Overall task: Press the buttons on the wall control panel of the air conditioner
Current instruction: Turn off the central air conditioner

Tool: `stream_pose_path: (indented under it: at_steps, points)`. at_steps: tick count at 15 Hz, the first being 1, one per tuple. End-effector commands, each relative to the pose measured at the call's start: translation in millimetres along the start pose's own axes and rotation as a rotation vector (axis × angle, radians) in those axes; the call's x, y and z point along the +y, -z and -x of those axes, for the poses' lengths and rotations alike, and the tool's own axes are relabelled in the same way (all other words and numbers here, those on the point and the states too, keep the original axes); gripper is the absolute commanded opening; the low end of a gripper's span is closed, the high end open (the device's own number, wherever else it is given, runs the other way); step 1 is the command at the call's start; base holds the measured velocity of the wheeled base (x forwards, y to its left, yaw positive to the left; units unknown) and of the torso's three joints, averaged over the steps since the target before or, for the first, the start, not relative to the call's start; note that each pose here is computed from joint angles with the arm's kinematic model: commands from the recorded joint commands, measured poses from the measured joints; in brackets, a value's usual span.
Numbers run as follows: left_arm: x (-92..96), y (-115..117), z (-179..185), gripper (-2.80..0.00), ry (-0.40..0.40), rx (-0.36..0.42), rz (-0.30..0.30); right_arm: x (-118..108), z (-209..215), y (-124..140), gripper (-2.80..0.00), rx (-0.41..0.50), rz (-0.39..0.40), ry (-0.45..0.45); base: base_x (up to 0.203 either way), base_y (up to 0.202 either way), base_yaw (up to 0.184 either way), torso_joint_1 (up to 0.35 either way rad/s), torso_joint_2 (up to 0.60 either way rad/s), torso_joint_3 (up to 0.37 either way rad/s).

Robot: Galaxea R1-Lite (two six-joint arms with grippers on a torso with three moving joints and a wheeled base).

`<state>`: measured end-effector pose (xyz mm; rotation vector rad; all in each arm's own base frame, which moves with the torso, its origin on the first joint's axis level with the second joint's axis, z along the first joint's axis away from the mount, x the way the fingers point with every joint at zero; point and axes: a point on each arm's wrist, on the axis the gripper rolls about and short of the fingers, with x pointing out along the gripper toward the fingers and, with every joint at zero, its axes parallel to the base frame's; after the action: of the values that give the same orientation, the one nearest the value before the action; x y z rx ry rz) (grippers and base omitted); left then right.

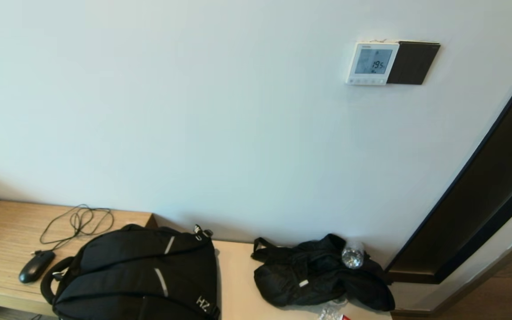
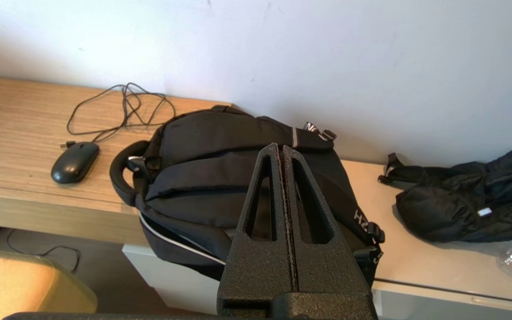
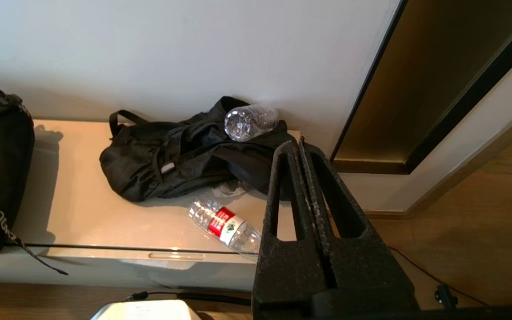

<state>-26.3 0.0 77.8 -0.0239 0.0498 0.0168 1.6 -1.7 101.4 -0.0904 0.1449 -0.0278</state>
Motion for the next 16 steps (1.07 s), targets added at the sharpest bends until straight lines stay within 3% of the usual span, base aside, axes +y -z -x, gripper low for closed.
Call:
stream_pose_path:
  at_steps: [1, 9, 12, 16]
  points:
    - [0.0, 0, 0, -2.8, -0.002, 0.001, 0.001, 1, 5, 11, -2.8, -0.036, 0.001, 0.009, 0.0, 0.0, 0.0, 0.0, 0.0, 0.0]
    - [0.0, 0, 0, -2.8, -0.002, 0.001, 0.001, 4, 20, 29, -2.8, -0.146, 0.029, -0.047, 0.0, 0.0, 0.0, 0.0, 0.0, 0.0]
    - [0.0, 0, 0, -2.8, -0.002, 0.001, 0.001, 4, 20, 29, -2.8, -0.148, 0.024, -0.05, 0.0, 0.0, 0.0, 0.0, 0.0, 0.0]
    - [0.0, 0, 0, -2.8, -0.001, 0.001, 0.001, 4, 20, 28, -2.8, -0.149, -0.072, -0.051, 0.0, 0.0, 0.0, 0.0, 0.0, 0.0]
